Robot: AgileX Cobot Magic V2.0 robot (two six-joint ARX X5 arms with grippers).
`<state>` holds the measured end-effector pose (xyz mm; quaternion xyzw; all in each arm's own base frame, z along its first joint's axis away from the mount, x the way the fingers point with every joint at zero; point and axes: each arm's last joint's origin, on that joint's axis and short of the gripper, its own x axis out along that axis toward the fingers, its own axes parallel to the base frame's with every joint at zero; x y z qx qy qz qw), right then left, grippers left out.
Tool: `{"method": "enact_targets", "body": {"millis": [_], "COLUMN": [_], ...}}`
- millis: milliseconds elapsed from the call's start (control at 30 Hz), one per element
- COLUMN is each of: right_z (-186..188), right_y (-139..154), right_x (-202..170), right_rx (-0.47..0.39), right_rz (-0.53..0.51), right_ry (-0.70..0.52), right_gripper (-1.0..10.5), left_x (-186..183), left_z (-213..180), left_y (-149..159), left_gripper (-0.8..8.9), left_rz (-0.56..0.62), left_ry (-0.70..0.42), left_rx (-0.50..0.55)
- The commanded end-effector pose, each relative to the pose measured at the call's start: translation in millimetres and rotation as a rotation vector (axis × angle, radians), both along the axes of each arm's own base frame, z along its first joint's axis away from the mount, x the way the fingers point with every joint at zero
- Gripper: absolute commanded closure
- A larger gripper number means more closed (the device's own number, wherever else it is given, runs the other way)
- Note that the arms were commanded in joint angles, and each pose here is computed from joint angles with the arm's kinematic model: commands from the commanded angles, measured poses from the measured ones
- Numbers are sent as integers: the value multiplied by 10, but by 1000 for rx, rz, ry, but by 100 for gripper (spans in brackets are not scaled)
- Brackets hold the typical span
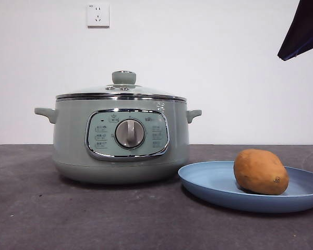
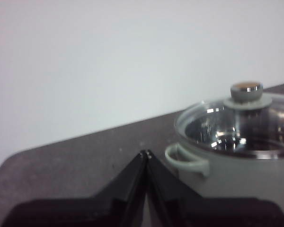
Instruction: Take the potato out from the steamer,put the potato on the plate,close the lid
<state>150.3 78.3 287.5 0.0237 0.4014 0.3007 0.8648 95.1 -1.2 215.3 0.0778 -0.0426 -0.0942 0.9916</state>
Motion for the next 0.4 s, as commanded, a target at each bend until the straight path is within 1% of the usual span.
{"method": "enact_targets", "body": {"millis": [33,233,400], "right_z": [15,15,15], "right_y": [1,1,1], "right_x": [2,2,2], "right_rx": [4,4,4], "right_rz": [-5,-5,-5], "right_ry": [-6,-6,-6], "right_gripper": [946,946,946], "left_x": [15,43,35], "left_z": [-141,-385,-500], "left_y": [7,9,8], "left_gripper": [817,817,817], "left_rz": [7,7,6], "left_ry": [20,74,72], "left_rx": [-15,-19,-20]}}
